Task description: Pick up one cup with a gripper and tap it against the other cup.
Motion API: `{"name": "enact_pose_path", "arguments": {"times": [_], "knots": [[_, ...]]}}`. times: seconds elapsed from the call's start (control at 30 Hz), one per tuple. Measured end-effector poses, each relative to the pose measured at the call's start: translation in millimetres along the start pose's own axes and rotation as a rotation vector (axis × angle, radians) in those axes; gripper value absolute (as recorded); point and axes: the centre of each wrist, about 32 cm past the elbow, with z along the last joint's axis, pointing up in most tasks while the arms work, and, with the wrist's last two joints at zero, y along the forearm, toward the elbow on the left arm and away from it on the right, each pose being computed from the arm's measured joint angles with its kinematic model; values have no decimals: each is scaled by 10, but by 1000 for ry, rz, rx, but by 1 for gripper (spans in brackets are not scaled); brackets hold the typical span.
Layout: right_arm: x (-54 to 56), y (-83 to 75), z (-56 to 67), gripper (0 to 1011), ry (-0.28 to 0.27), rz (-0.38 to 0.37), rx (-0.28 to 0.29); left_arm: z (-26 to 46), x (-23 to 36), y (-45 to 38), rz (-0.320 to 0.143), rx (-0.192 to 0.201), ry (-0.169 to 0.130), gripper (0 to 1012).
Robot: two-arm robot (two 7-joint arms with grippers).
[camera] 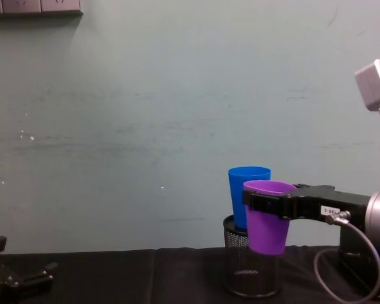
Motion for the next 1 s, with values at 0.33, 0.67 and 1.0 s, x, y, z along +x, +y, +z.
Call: {"name": "enact_pose_path", "arguments": {"times": [0.33,0.67,1.0], "knots": [[45,83,18,733,2,-8,-1,0,0,0,0,0,0,1000],[81,152,37,733,-8,-11,2,0,0,0,0,0,0,1000],[90,210,86,733,-18,-11,11,0,0,0,0,0,0,1000]]}}
